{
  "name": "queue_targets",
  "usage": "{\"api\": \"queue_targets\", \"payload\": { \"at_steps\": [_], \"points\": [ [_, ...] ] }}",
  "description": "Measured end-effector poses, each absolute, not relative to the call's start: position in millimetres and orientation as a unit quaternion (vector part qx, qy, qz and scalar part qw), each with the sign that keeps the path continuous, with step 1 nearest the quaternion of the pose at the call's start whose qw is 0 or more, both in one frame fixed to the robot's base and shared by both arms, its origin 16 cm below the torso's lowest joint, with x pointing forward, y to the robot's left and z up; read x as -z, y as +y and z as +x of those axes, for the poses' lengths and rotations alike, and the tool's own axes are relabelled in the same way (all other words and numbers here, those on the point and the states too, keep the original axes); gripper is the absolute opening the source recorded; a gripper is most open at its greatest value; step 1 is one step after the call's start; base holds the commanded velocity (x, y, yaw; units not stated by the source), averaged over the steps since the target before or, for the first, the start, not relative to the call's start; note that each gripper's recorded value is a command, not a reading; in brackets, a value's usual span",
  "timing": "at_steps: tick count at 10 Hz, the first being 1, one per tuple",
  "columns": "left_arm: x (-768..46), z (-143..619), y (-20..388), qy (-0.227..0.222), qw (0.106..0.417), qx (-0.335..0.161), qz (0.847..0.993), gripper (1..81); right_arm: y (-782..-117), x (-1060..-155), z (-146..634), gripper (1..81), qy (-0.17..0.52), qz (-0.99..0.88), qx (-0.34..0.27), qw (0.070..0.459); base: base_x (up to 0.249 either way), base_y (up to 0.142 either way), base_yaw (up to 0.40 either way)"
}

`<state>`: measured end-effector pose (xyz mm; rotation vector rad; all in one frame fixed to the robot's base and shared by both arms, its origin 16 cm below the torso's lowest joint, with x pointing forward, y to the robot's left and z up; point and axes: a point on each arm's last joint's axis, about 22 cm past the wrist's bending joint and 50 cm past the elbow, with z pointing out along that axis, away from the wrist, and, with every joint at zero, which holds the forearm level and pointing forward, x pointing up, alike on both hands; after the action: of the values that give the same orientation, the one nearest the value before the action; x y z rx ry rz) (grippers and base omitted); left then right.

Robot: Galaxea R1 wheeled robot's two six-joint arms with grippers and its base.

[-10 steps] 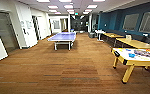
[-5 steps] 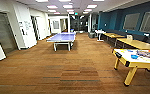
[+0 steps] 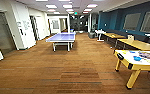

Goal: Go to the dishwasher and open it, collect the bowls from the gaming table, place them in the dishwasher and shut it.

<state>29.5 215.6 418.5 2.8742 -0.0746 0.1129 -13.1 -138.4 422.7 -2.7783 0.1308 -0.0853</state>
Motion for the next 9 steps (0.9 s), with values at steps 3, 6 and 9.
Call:
{"api": "queue_targets", "payload": {
  "at_steps": [3,6,9],
  "points": [
    [-418.4,29.0,217.8,-0.026,0.130,-0.038,0.990,81.1,-139.3,-422.6,-13.1,81.1,0.046,-0.982,0.030,0.178,0.183,0.000,0.000],
    [-418.4,28.9,217.5,-0.026,0.131,-0.039,0.990,81.1,-138.1,-422.8,-12.6,81.1,0.046,-0.982,0.031,0.179,0.183,0.000,0.000],
    [-418.5,29.4,216.9,-0.026,0.131,-0.039,0.990,81.1,-139.4,-422.7,-11.0,81.1,0.046,-0.982,0.032,0.178,0.183,0.000,0.000]
  ]
}}
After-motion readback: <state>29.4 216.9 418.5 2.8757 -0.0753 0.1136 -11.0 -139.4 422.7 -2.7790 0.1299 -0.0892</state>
